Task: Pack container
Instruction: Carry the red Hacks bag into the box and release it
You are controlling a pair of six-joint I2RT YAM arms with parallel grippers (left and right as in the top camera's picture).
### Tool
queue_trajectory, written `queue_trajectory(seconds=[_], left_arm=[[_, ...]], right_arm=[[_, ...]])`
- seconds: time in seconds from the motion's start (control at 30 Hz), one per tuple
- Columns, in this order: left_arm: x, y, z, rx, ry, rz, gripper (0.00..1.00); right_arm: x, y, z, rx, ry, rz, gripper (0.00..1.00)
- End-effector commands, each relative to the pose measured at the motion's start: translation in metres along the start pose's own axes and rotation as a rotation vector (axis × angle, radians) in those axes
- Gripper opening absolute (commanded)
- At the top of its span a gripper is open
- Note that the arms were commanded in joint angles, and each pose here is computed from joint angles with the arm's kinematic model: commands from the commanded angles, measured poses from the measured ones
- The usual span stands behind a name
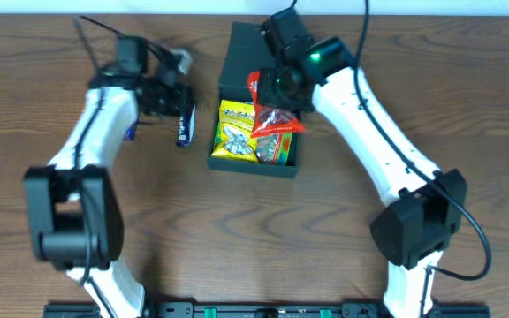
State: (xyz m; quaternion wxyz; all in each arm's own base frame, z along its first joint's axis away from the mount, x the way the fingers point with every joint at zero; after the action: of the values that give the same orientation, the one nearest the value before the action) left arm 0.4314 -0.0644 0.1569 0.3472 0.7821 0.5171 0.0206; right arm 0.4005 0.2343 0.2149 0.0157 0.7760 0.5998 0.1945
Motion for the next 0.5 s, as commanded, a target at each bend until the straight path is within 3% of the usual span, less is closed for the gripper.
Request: queue_trajectory(seconds=[0.0, 0.23, 0.47], left_arm=[[-0.005, 0.036, -0.066, -0.159, 0.074, 0.225, 0.06], [-0.041, 0.057, -0.164, -0.342, 0.23, 0.548, 0.06], [-0.057, 0.059, -0.188, -0.39, 0.26, 0.591, 0.06]], right_arm=[[-0.005, -0.004, 0.017, -0.019, -0.09, 0.083, 0.01], [-0.017, -0.021, 0.062, 0.057, -0.212, 0.185, 0.01], [-0.024, -0.031, 0.077, 0.087, -0.282, 0.166, 0.01]])
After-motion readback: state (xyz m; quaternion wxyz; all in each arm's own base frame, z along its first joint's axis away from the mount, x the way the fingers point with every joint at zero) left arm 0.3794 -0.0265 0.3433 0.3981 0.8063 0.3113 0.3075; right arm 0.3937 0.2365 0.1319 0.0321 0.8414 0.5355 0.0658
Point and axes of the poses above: each gripper's point midway between its finger pads, its own z axis out along the fingers, its own x axis along the line the jaws close on, y = z × x, the point moved 5 cm from there along -z, back along the fingers, and after that the axes turned 7 degrees about z, right-handed, at the moved point
